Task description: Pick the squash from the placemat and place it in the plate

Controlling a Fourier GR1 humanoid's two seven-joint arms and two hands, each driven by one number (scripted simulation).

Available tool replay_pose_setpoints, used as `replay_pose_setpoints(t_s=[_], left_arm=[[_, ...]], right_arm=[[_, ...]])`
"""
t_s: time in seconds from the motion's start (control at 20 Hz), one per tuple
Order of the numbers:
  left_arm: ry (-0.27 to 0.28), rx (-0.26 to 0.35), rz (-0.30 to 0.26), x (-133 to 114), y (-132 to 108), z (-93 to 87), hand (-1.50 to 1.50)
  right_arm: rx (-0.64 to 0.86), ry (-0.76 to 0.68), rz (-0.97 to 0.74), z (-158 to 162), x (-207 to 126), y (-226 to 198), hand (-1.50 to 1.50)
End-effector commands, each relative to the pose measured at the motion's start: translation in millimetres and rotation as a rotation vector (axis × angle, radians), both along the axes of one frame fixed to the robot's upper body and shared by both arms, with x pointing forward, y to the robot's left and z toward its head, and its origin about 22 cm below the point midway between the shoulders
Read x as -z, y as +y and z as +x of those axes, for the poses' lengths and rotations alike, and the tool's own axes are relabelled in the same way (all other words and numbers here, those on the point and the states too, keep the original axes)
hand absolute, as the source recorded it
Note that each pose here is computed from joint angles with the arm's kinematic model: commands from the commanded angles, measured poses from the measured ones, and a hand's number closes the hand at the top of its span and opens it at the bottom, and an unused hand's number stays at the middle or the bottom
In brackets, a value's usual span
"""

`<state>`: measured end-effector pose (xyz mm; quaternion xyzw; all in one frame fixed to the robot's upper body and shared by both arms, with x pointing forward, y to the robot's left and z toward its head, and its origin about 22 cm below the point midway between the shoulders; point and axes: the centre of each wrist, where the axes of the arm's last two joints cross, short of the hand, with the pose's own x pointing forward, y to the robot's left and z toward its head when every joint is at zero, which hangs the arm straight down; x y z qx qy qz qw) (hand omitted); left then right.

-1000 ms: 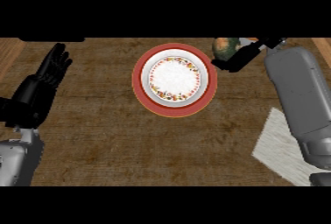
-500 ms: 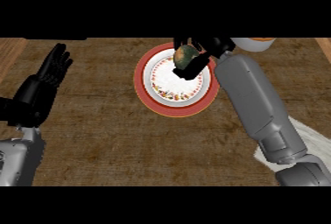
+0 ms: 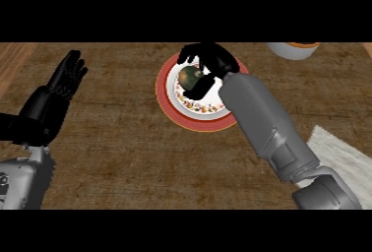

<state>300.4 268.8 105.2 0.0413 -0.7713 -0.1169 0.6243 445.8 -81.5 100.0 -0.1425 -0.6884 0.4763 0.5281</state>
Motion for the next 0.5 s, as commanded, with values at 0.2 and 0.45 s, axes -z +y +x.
replay_pose_setpoints(t_s=[0.2,0.45], left_arm=[[-0.011,0.040,0.008,-8.5,-1.4,5.0,0.00],[-0.009,0.042,0.003,-10.2,-20.0,12.0,0.00]], right_arm=[[-0.038,0.098,0.144,-1.1,19.8,-0.5,-1.50],[0.024,0.060,0.384,3.3,5.4,1.1,-1.50]])
